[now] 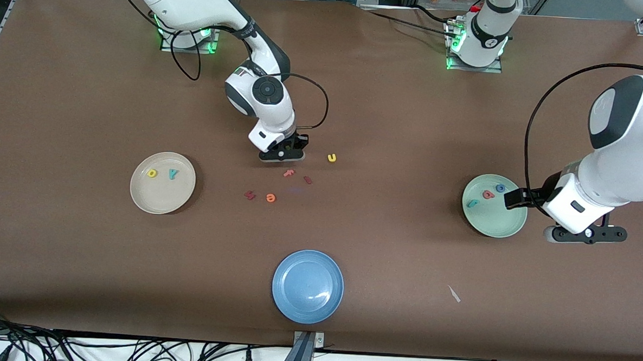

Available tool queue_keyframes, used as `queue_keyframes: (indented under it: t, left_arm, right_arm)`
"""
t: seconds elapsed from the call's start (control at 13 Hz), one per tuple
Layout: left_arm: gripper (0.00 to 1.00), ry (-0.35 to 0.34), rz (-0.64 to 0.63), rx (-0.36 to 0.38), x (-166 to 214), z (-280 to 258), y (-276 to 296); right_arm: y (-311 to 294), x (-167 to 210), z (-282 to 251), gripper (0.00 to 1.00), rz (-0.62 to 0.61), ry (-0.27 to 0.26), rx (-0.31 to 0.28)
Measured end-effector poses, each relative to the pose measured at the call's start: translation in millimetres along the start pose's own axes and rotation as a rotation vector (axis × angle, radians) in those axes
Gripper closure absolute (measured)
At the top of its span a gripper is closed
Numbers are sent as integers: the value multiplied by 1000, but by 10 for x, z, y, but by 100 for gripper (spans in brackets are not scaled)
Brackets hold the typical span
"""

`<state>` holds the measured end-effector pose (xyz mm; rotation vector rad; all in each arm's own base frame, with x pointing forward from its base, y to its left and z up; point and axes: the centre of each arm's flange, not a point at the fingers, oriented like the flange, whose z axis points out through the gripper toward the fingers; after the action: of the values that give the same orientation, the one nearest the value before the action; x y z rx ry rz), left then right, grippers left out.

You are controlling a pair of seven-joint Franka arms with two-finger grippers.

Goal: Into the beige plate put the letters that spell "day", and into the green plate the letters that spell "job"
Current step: 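Carry the green b onto the beige plate and open the right gripper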

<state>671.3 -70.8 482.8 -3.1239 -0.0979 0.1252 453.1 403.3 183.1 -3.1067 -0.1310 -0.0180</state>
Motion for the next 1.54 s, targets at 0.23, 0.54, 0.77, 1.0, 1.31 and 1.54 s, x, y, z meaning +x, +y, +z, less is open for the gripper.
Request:
queue_keyframes:
  t: [0.23, 0.54, 0.77, 1.0, 1.31, 1.54]
  left_arm:
    - [0, -4, -2, 15, 5, 41, 141]
    - [0, -14, -89, -19, -10, -21, 99]
    - [0, -26, -99, -9, -102, -83, 40]
    - [0, -52, -95, -15, -189, -7, -104]
    - [0, -48, -64, -10, -217, -9, -4]
    - [0, -49, -67, -10, -213, -6, -25]
  right_arm:
    - [556, 369, -371, 73, -65, -27, -74]
    - [1778, 811, -1095, 73, -228, -99, -138]
    - [2829, 1020, -1275, 73, -341, -129, -146]
    - [3362, 1045, -1194, 66, -340, -159, -122]
    - [3287, 1041, -1193, 23, -347, -156, -115]
    - [3361, 1114, -1301, 0, -319, -130, -107]
